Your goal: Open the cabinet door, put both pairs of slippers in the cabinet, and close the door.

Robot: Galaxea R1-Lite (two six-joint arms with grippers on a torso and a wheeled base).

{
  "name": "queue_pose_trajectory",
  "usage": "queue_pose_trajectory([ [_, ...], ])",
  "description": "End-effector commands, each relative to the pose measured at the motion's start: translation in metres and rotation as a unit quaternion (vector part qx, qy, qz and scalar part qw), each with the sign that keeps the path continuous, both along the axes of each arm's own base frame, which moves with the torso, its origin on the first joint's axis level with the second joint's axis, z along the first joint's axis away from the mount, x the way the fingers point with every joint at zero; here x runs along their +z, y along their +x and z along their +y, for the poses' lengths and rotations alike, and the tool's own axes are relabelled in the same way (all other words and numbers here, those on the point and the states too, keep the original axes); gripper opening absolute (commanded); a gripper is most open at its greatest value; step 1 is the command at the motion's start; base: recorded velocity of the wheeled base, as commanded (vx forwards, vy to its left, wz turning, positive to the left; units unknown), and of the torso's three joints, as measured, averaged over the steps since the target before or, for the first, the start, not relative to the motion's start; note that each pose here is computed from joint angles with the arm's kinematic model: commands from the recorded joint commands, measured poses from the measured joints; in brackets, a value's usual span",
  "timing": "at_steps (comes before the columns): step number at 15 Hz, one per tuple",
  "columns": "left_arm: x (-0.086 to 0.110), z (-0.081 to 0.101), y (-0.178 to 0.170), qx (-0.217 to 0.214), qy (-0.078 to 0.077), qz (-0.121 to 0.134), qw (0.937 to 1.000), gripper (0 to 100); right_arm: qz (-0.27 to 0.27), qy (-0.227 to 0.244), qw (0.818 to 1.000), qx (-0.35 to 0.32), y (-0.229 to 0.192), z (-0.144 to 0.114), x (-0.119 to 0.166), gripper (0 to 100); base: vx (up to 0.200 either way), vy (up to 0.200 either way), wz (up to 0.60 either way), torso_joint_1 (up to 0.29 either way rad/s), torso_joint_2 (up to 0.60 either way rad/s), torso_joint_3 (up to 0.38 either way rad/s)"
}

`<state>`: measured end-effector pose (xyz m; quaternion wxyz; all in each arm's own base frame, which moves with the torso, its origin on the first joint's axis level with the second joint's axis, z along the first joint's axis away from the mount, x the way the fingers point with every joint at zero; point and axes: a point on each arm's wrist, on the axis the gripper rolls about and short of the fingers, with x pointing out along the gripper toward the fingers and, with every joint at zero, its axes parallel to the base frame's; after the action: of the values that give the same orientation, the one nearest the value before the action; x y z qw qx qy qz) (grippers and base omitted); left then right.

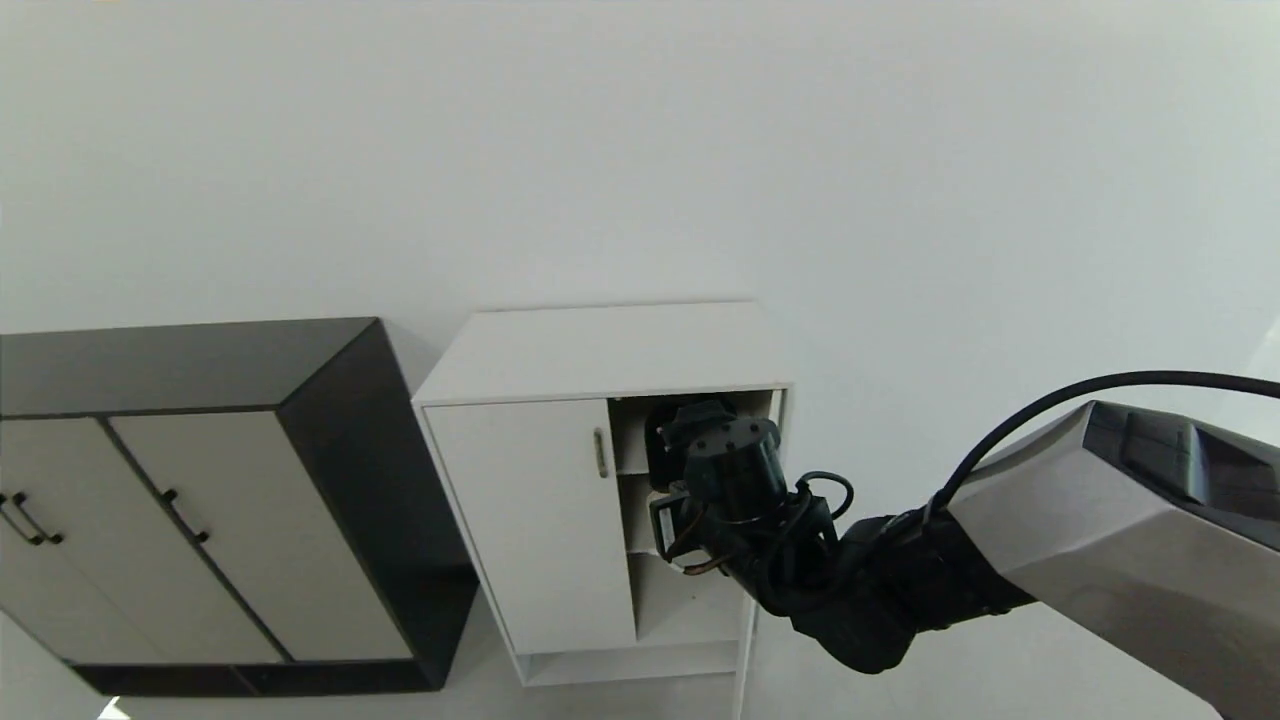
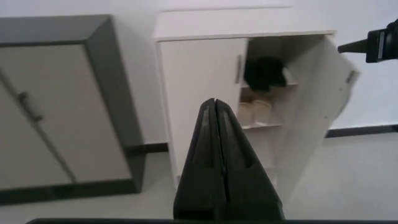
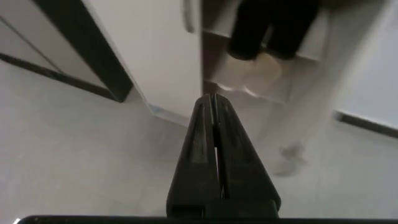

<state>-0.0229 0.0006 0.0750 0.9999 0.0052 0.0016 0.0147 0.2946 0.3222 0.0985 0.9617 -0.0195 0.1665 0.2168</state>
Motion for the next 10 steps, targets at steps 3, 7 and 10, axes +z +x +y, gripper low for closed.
queue_pose_trajectory([
  [3,0.0,0.0,0.0,0.001,0.0,0.001,1.0,0,-0.031,-0.028,0.999,-0.015,0.012,-0.023,-0.013,0,0.0,0.0,0.0,0.0,0.0,0.0],
  [7,0.0,0.0,0.0,0.001,0.0,0.001,1.0,0,-0.049,-0.055,0.995,-0.074,0.023,-0.045,-0.009,0,0.0,0.0,0.0,0.0,0.0,0.0],
  [10,0.0,0.0,0.0,0.001,0.001,0.001,1.0,0,-0.052,-0.088,0.989,-0.109,0.025,-0.09,0.006,0,0.0,0.0,0.0,0.0,0.0,0.0],
])
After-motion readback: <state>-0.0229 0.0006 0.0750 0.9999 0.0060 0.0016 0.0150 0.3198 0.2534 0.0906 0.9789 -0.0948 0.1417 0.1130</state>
